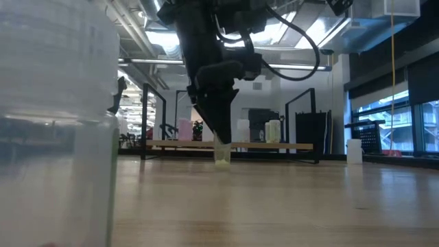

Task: Pick and place medicine bottles onto shelf by color
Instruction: Put the yellow pill bottle on the shelf aligned with the other yellow pill bottles

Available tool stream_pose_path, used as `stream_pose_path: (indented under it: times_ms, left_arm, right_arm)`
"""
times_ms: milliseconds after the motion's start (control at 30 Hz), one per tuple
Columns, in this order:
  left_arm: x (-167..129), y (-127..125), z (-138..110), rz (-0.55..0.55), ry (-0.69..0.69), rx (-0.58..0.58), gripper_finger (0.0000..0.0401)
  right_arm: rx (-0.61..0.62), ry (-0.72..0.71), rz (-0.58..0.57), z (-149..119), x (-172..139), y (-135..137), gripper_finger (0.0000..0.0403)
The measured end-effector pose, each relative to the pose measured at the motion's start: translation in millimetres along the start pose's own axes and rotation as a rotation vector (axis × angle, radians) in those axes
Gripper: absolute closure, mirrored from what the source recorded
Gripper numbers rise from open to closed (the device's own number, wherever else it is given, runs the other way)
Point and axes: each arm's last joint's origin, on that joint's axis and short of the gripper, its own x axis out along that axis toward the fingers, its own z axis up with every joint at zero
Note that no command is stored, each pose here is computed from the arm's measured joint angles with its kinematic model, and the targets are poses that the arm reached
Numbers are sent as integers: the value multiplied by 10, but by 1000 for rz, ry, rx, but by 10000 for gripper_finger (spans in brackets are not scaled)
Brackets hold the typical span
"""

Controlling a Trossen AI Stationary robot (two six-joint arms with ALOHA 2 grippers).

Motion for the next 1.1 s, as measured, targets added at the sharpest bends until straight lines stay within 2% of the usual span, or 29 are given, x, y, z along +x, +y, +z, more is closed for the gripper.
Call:
stream_pose_path:
  times_ms: [533, 900, 1100]
  left_arm:
    - [1, 5, 1, 7, -1, -1, 251]
    - [1, 11, -4, 12, 4, -21, 157]
    - [-74, 18, 36, 9, -8, -25, 141]
  right_arm:
    - [0, 0, 0, 0, 0, 0, 397]
    - [0, 0, 0, 0, 0, 0, 397]
    - [0, 0, 0, 0, 1, 0, 397]
